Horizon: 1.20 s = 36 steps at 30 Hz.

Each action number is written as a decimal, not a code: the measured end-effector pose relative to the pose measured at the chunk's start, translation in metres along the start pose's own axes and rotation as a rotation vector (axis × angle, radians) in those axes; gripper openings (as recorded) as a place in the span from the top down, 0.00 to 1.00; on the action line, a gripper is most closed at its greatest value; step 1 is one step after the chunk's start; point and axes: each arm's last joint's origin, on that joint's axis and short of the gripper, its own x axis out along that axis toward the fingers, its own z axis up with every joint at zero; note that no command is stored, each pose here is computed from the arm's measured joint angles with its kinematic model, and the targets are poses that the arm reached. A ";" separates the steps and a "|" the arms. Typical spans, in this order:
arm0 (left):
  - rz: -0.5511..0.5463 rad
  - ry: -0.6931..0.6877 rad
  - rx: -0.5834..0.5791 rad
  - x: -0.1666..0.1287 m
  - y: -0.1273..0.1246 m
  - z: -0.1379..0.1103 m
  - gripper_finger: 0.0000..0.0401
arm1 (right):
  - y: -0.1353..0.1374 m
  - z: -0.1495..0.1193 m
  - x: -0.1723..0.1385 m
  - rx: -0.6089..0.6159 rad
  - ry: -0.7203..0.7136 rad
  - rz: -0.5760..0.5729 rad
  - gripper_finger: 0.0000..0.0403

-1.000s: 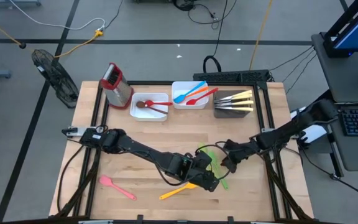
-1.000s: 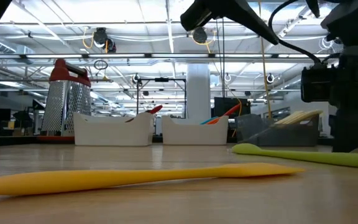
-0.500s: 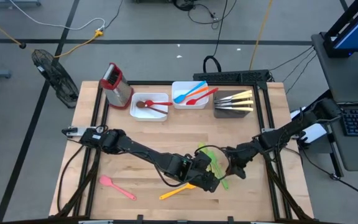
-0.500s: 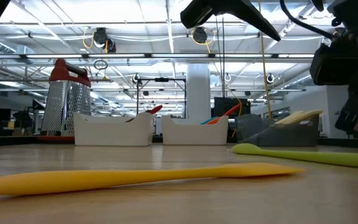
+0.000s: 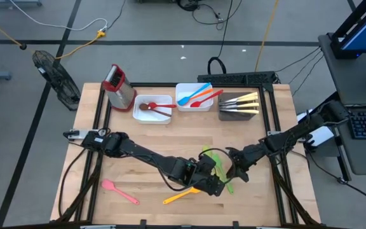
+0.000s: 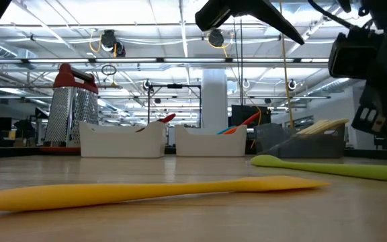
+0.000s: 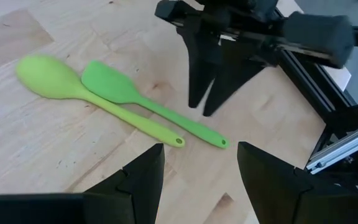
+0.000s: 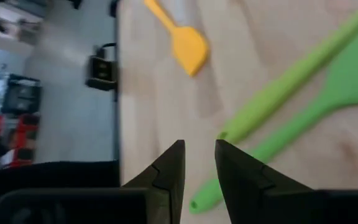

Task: Pick & Place Kitchen Items
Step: Put the green spatula into the right white bin

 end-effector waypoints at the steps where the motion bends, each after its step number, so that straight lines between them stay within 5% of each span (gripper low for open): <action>1: 0.000 0.000 -0.002 0.000 0.000 0.000 0.48 | -0.001 -0.001 0.000 0.002 -0.003 -0.024 0.79; 19: 0.006 -0.005 0.005 0.000 0.000 0.000 0.48 | 0.033 0.011 0.012 -0.210 0.010 -0.533 0.74; 36: 0.071 -0.102 0.056 -0.032 0.000 0.005 0.48 | 0.021 0.017 0.059 -0.247 0.129 -0.702 0.74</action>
